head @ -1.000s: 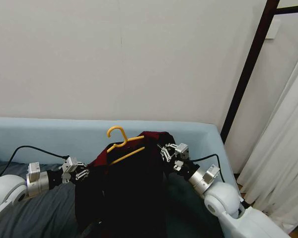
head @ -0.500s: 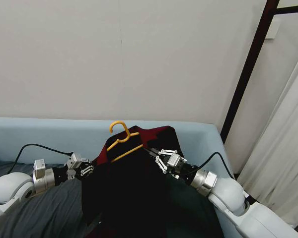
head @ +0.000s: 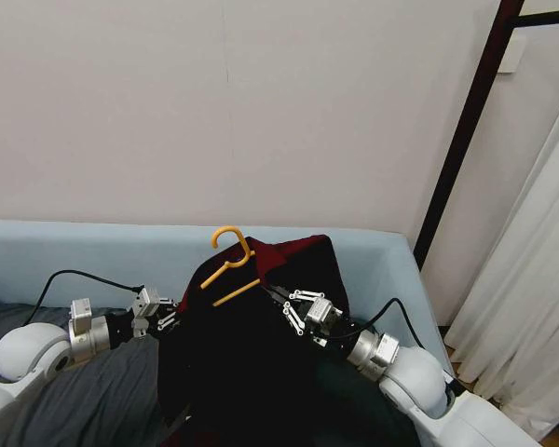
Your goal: Pick up the clothes from the sofa and hang them on the clothes hanger.
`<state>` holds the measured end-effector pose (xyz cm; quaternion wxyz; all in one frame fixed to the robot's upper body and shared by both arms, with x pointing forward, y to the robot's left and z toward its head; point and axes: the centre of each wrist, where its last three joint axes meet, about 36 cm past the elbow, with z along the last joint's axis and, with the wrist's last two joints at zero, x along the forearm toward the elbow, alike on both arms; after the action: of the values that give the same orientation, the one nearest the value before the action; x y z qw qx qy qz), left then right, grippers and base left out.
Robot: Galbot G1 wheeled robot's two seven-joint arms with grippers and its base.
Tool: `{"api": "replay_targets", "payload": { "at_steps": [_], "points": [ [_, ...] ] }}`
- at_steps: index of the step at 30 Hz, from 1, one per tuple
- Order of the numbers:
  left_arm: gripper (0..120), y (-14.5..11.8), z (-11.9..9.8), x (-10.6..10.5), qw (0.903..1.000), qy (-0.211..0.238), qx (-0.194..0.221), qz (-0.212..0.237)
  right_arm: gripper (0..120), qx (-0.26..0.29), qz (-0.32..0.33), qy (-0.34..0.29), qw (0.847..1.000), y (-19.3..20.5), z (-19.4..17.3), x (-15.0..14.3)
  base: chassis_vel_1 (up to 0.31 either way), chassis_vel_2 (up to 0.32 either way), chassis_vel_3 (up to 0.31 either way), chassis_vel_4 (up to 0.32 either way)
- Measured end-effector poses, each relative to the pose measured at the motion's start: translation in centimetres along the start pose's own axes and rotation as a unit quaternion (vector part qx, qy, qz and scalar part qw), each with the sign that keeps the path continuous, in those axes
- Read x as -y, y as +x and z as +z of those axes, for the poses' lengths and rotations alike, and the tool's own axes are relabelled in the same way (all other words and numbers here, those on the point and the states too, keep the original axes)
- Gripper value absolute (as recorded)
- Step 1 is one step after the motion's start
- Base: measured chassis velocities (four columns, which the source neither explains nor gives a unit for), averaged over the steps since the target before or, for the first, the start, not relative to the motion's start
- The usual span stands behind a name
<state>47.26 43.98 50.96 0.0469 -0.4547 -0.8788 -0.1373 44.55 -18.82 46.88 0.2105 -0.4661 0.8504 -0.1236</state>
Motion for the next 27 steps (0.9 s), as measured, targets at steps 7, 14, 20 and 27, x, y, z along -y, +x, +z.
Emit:
{"api": "replay_targets", "payload": {
  "at_steps": [7,14,20,27],
  "points": [
    [1,0.6,0.2,-1.5,0.9999,-0.006,-0.014,-0.005,32,-0.012,-0.036,-0.003,0.999,1.8,0.7,-1.0,0.0,0.0,0.0,0.0],
    [1,0.7,0.0,-2.3,0.9998,-0.009,-0.016,-0.006,55,-0.049,-0.048,-0.02,0.997,3.4,1.5,-3.3,0.0,0.0,0.0,0.0],
    [1,2.0,0.7,-3.8,0.9995,-0.013,-0.029,-0.001,77,-0.031,0.01,-0.062,0.998,3.5,-1.5,-0.3,0.0,0.0,0.0,0.0],
    [1,3.3,1.3,-5.9,0.9981,-0.016,-0.031,0.05,98,-0.034,-0.004,-0.108,0.994,3.7,-5.0,3.9,0.0,0.0,0.0,0.0]
  ]
}}
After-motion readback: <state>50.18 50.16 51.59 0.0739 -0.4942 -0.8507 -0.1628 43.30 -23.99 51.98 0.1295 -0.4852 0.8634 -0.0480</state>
